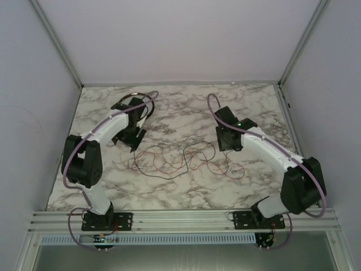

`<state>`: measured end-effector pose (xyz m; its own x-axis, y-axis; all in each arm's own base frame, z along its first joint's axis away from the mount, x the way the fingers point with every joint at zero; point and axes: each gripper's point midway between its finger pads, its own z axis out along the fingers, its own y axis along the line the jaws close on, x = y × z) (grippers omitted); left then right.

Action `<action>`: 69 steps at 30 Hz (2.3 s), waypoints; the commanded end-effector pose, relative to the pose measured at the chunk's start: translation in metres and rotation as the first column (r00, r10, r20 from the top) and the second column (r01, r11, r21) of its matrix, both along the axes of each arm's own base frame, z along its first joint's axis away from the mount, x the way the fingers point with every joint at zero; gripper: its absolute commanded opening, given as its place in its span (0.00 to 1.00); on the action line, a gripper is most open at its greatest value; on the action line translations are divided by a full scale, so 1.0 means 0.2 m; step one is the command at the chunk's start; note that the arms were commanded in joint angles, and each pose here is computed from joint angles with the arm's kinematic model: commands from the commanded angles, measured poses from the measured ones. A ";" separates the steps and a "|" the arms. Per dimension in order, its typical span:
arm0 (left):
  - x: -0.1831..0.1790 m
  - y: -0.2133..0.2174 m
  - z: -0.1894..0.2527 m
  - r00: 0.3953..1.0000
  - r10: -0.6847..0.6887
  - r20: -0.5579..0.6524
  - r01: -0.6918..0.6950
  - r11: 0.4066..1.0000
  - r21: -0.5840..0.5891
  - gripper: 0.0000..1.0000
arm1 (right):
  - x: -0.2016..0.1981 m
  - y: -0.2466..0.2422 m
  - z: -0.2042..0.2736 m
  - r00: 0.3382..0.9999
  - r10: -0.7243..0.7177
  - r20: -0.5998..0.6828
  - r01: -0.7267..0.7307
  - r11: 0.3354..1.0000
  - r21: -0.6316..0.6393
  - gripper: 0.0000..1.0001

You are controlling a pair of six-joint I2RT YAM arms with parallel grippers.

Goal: Zip-tie the wires
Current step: Place the cable at the center of the board, then pick up the cable at the center of the board.

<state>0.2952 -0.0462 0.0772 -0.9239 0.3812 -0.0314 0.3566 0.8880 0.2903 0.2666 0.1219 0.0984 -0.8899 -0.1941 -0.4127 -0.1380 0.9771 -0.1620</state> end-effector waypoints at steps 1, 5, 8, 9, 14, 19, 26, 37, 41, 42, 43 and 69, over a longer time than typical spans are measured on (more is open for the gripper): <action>0.08 0.00 0.26 0.990 0.021 0.143 -0.016 0.999 -0.033 0.85 | 0.18 0.13 0.29 0.976 -0.044 0.212 0.000 0.979 0.205 0.51; 0.18 0.00 0.43 0.955 0.063 0.289 -0.045 0.997 -0.070 1.00 | 0.28 0.24 0.42 0.948 -0.077 0.309 -0.035 0.939 0.343 0.60; 0.29 -0.03 0.57 0.891 0.116 0.439 -0.057 0.988 -0.145 1.00 | 0.38 0.34 0.48 0.925 -0.106 0.364 -0.062 0.906 0.420 0.68; 0.33 -0.05 0.63 0.862 0.132 0.490 -0.051 0.983 -0.176 1.00 | 0.42 0.36 0.49 0.918 -0.113 0.380 -0.069 0.899 0.433 0.70; 0.46 -0.16 0.95 0.660 0.222 0.717 0.074 0.931 -0.356 1.00 | 0.66 0.45 0.48 0.889 -0.124 0.440 -0.082 0.904 0.420 0.74; 0.43 -0.25 1.19 0.500 0.291 0.815 0.239 0.859 -0.453 1.00 | 0.86 0.57 0.38 0.910 -0.094 0.404 -0.103 0.892 0.441 0.74; 0.31 -0.28 1.39 0.408 0.305 0.861 0.369 0.807 -0.461 1.00 | 1.00 0.72 0.17 0.944 -0.080 0.320 -0.086 0.876 0.475 0.73; 0.20 -0.32 1.59 0.303 0.350 0.886 0.486 0.744 -0.460 1.00 | 1.06 0.81 -0.15 0.973 -0.072 0.219 -0.040 0.883 0.468 0.52; 0.20 -0.33 1.59 0.306 0.350 0.886 0.489 0.740 -0.461 1.00 | 1.06 0.83 -0.19 0.977 -0.056 0.205 -0.048 0.883 0.467 0.29; 0.21 -0.33 1.58 0.307 0.348 0.886 0.490 0.740 -0.461 1.00 | 1.06 0.83 -0.18 0.976 -0.052 0.212 -0.054 0.884 0.465 0.22; 0.21 -0.33 1.58 0.308 0.345 0.887 0.492 0.740 -0.459 1.00 | 1.06 0.83 -0.16 0.974 -0.047 0.221 -0.062 0.885 0.461 0.15; 0.34 -0.64 1.23 0.348 0.332 0.877 0.694 0.538 -0.479 1.00 | 0.74 0.73 2.01 0.599 -0.083 0.797 -0.521 0.716 0.466 0.00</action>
<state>0.3570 -0.1639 0.3216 -0.0997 -0.1166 -0.9882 0.5133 0.8447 -0.1515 0.4379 0.2697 0.4482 -0.2486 0.1821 -0.9513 -0.4170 0.8664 0.2748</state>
